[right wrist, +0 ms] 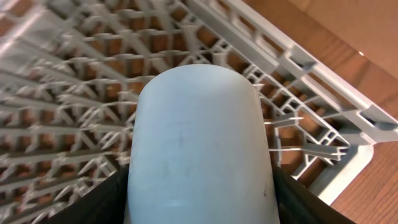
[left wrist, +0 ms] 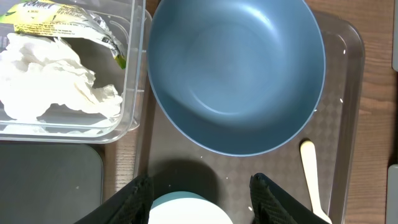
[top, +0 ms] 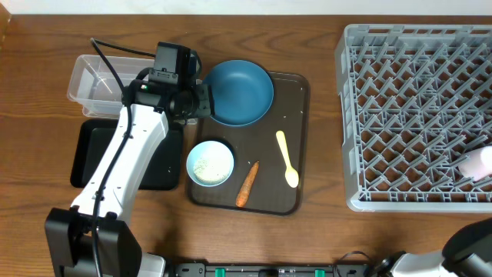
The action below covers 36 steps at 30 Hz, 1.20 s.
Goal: Sort waste into correct bins and load items into the dishwasher rack
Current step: 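Carry light-blue cup with right gripper and place it in dish rack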
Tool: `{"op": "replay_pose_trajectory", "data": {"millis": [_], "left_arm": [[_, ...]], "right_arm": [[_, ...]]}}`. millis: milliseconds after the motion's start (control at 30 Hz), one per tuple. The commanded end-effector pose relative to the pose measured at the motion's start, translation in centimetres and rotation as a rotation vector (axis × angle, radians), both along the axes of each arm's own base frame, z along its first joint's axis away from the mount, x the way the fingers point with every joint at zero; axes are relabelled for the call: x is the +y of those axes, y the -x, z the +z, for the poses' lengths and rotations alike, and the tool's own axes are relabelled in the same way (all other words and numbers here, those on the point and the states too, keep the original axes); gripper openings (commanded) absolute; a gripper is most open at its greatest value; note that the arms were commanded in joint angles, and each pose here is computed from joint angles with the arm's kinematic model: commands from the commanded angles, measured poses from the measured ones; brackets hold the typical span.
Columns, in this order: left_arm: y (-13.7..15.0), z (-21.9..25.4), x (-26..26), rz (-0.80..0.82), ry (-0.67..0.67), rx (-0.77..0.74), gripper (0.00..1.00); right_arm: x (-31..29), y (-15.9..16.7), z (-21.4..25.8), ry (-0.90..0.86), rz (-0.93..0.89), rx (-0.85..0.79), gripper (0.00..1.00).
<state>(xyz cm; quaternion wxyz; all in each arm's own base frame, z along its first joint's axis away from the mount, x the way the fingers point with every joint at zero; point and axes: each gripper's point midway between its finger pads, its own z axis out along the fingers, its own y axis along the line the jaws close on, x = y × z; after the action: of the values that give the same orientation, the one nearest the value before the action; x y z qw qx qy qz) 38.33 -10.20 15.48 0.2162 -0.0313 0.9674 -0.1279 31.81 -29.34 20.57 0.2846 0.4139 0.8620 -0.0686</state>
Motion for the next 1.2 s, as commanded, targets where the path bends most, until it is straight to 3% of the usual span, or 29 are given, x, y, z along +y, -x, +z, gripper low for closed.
{"op": "replay_pose_trajectory", "data": {"millis": [0, 367, 433, 467, 500, 567, 600, 933, 1167], "left_arm": [[-0.2, 0.4, 0.5, 0.003, -0.020, -0.017, 0.53], [0.2, 0.2, 0.6, 0.003, -0.024, 0.003, 0.53], [0.2, 0.2, 0.6, 0.003, -0.024, 0.004, 0.53], [0.2, 0.2, 0.6, 0.003, -0.024, 0.004, 0.53], [0.2, 0.2, 0.6, 0.003, -0.024, 0.004, 0.53], [0.2, 0.2, 0.6, 0.003, -0.024, 0.004, 0.53], [0.2, 0.2, 0.6, 0.003, -0.024, 0.004, 0.53], [0.3, 0.2, 0.6, 0.003, -0.025, 0.006, 0.53], [0.3, 0.2, 0.6, 0.003, -0.025, 0.008, 0.53]], "right_arm": [[-1.5, 0.3, -1.5, -0.025, -0.051, 0.019, 0.12], [-2.3, 0.0, -7.0, -0.110, -0.060, 0.111, 0.11], [-2.4, -0.2, -7.4, -0.112, -0.059, 0.111, 0.17], [-2.6, -0.4, -7.4, -0.110, -0.058, 0.105, 0.26], [-2.7, -0.5, -7.4, -0.106, -0.058, 0.101, 0.41], [-2.9, -0.8, -7.2, -0.095, -0.057, 0.088, 0.86], [-2.9, -1.0, -7.2, -0.096, -0.053, 0.079, 0.99], [0.2, -5.2, -5.3, -0.239, 0.112, -0.147, 0.99], [1.0, -5.8, -3.4, -0.211, 0.145, -0.183, 0.99]]}}
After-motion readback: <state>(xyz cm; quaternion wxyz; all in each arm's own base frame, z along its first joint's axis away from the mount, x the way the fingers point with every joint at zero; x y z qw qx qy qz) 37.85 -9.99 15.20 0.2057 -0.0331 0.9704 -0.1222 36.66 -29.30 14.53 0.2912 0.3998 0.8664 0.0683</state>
